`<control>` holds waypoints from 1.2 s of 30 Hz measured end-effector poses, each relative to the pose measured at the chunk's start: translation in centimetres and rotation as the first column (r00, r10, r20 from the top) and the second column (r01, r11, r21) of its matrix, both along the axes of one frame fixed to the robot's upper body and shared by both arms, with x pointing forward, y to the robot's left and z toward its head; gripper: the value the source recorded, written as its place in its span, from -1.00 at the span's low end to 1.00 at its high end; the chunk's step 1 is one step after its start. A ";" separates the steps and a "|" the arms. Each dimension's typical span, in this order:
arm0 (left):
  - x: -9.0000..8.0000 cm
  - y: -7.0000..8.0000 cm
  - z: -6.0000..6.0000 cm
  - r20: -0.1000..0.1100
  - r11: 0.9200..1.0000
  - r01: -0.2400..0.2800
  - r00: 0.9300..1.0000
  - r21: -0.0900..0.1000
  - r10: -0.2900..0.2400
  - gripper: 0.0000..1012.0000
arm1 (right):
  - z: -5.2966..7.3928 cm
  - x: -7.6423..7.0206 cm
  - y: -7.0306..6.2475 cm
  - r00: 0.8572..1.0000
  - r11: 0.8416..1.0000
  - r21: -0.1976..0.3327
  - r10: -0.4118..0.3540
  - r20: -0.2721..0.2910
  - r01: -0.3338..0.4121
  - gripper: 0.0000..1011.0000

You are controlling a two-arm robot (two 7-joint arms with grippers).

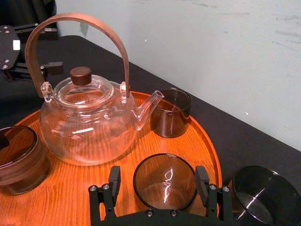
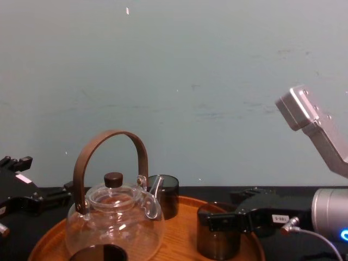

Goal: Pick up the glass from the table and place it on the tray.

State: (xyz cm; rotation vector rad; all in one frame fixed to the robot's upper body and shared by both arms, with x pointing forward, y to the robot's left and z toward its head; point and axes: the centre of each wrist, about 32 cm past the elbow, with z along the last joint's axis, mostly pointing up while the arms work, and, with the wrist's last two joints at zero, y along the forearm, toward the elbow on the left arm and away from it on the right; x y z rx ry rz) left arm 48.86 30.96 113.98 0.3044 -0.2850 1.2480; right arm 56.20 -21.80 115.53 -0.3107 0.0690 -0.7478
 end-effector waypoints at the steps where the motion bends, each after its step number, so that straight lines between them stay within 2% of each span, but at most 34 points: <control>1: 0.0 0.0 0.0 0.000 1.000 0.000 1.000 0.000 0.000 0.98 | 0.0 0.0 0.0 1.000 1.000 0.000 0.000 0.000 0.000 0.98; 8: 0.0 0.0 0.0 0.000 1.000 0.000 1.000 0.000 0.000 0.98 | 0.5 -0.5 -0.9 1.000 1.000 0.016 0.010 -0.002 -0.009 0.98; 21: 0.0 0.0 0.0 0.000 1.000 0.000 1.000 0.000 0.000 0.98 | 1.6 -3.1 -4.1 0.999 0.998 0.039 -0.043 0.014 0.042 0.98; 25: 0.0 0.0 0.0 0.000 1.000 0.000 1.000 0.000 0.000 0.98 | 1.7 -3.7 -4.8 0.998 0.998 0.043 -0.054 0.014 0.053 0.98; 26: 0.0 0.0 0.0 0.000 1.000 0.000 1.000 0.000 0.000 0.98 | 1.7 -4.2 -5.3 0.998 0.997 0.044 -0.062 0.014 0.061 0.98; 36: 0.0 0.0 0.0 0.000 1.000 0.000 1.000 0.000 0.000 0.98 | 1.5 -5.4 -7.2 0.995 0.994 0.044 -0.103 0.002 0.103 0.98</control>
